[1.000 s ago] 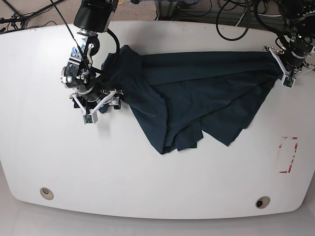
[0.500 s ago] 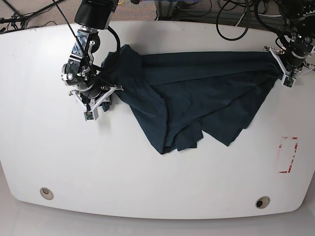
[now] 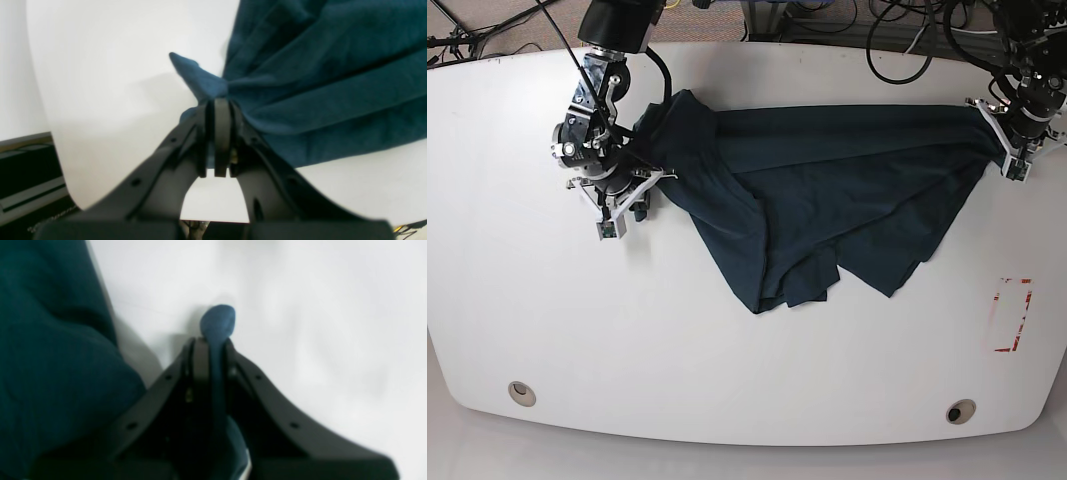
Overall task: Fold the T-shirt properly
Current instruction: 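Move the right gripper down along the shirt edge and grasp fabric, then lift the shirt with both grippers and swing it toward the right gripper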
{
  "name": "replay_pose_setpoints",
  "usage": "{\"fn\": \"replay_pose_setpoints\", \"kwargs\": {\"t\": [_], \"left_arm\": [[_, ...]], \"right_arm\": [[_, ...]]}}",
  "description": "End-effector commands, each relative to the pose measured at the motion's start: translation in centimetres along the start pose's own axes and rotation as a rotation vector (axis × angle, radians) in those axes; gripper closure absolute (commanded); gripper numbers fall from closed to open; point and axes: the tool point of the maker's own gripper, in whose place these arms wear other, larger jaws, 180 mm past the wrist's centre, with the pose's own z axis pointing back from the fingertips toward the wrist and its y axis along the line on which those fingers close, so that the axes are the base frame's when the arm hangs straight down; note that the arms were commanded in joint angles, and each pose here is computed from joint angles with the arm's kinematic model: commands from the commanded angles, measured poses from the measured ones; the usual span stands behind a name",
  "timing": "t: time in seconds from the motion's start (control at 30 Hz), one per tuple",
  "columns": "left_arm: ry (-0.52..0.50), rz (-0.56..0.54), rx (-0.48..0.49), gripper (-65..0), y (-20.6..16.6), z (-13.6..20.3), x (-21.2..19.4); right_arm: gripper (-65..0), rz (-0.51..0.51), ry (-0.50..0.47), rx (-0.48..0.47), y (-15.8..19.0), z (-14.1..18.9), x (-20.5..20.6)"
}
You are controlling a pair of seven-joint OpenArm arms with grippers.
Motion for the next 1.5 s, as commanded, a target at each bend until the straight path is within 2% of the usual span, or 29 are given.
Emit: {"fn": "replay_pose_setpoints", "kwargs": {"t": [0.0, 0.37, 0.83, 1.17, 1.47], "left_arm": [[-0.038, -0.003, 0.033, -0.4, 1.1, 0.5, 1.0], [-0.038, 0.032, 0.076, -0.4, 2.5, 1.0, 0.6], [-0.038, 0.047, 0.091, -0.3, 3.0, 1.1, 0.5], [-0.072, 0.059, 0.124, -0.2, 4.2, 1.3, 1.8], [-0.147, 0.084, 0.149, -0.4, 5.3, 1.1, 4.7]], "right_arm": [[-0.8, 0.015, -0.023, -0.005, -0.2, 0.5, 0.9], [0.0, 0.065, -0.102, -0.029, 0.3, 3.1, 2.7], [0.0, 0.144, -0.198, -0.009, 2.8, 5.0, 5.6], [-0.3, 0.167, -0.245, -0.037, 1.2, 7.2, 7.5], [-0.4, 0.185, -0.276, -0.055, -0.6, 8.3, 8.8]]}}
